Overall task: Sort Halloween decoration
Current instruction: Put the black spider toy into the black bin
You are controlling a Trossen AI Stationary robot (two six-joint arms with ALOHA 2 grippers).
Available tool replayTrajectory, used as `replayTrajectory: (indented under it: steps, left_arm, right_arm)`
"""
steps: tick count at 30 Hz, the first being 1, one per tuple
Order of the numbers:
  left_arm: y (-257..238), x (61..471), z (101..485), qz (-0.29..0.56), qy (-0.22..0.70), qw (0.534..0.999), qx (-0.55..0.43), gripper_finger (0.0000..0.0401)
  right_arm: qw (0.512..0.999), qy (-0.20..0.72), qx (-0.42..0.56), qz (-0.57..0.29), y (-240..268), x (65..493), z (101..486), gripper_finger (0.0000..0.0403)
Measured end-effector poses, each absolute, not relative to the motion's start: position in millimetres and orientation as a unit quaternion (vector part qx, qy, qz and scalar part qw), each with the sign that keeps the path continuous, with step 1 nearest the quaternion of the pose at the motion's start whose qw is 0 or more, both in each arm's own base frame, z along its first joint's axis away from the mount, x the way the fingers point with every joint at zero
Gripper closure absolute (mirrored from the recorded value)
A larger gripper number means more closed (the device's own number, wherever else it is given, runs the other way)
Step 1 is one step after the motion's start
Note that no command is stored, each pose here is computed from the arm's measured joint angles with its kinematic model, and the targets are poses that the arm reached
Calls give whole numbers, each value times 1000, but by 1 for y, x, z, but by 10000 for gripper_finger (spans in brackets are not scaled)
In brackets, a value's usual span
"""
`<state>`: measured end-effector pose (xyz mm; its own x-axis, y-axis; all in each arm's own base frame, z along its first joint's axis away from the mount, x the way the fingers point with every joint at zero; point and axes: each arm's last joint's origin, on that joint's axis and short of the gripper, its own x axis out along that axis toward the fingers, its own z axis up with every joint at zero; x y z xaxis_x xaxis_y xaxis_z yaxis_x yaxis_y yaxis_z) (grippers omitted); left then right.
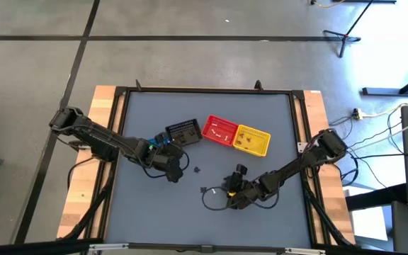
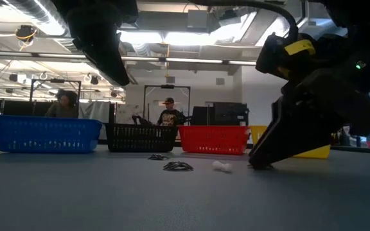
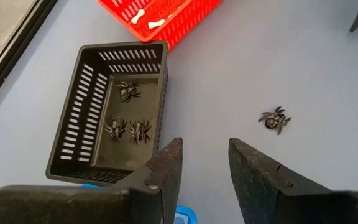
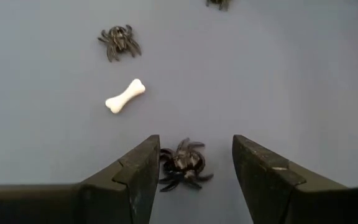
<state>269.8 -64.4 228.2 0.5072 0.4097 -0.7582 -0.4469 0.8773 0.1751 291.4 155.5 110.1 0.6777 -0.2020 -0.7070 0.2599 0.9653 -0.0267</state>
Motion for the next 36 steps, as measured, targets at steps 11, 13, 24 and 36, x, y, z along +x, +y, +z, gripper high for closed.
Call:
replayTrajectory:
  steps: [11,13,24,36]
  left_arm:
    - [-65,270,228,247,429,869,-23,278]
    - [-65,270,228,246,429,869,-23,278]
    - [-65,271,229,246,427,870,-24,278]
    - [-65,271,229,246,427,870,-24,278]
  right_arm:
    - [921,376,42,-88,157,291,126,203]
    - [917,390,42,-76,157,290,124,203]
    - [906,415,32,-75,158,290,110,203]
    - [902,424,35,-76,158,289,108,283]
